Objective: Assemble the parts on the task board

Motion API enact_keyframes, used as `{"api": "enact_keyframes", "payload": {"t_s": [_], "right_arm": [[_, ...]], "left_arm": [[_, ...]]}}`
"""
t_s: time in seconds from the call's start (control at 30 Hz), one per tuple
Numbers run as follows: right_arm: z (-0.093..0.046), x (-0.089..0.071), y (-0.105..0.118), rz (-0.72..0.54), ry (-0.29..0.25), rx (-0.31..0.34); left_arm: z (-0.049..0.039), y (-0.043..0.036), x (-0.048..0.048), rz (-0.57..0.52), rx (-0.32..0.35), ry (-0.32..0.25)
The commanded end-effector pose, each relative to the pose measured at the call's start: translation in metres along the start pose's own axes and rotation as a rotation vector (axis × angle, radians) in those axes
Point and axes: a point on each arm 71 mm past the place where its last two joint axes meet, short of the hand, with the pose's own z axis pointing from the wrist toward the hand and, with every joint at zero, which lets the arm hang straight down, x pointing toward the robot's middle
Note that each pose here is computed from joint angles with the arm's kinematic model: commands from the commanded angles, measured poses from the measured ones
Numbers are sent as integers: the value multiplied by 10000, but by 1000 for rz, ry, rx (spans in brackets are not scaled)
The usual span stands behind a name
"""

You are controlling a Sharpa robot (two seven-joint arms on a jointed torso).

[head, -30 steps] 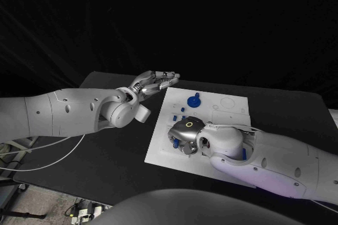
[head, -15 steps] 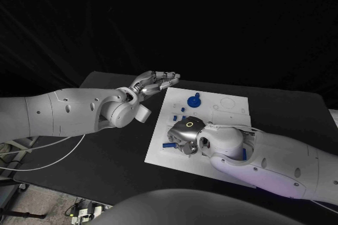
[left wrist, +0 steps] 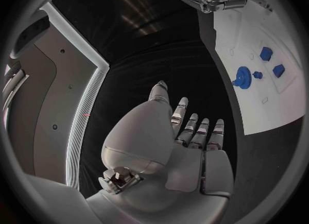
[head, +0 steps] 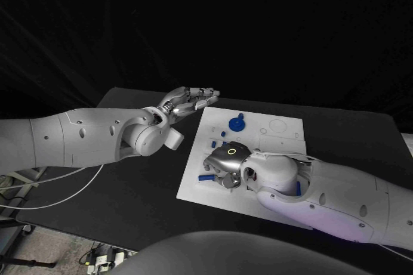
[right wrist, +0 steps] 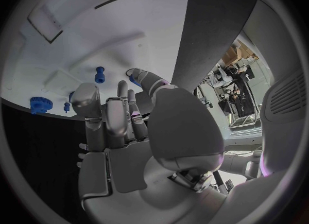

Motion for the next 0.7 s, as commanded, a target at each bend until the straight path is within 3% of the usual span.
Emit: {"api": "enact_keyframes", "payload": {"t_s": [0.03,0.2,0.7], "right_arm": [[-16,-51,40,7,-64,-19],[-23,-125,140,16,-104,-52],[180,-86,269,-10,-14,-55]], "left_arm": [[2,-12,21,-4,9,18],[-4,-12,13,-3,8,16],[-11,-14,10,-2,9,19]]}}
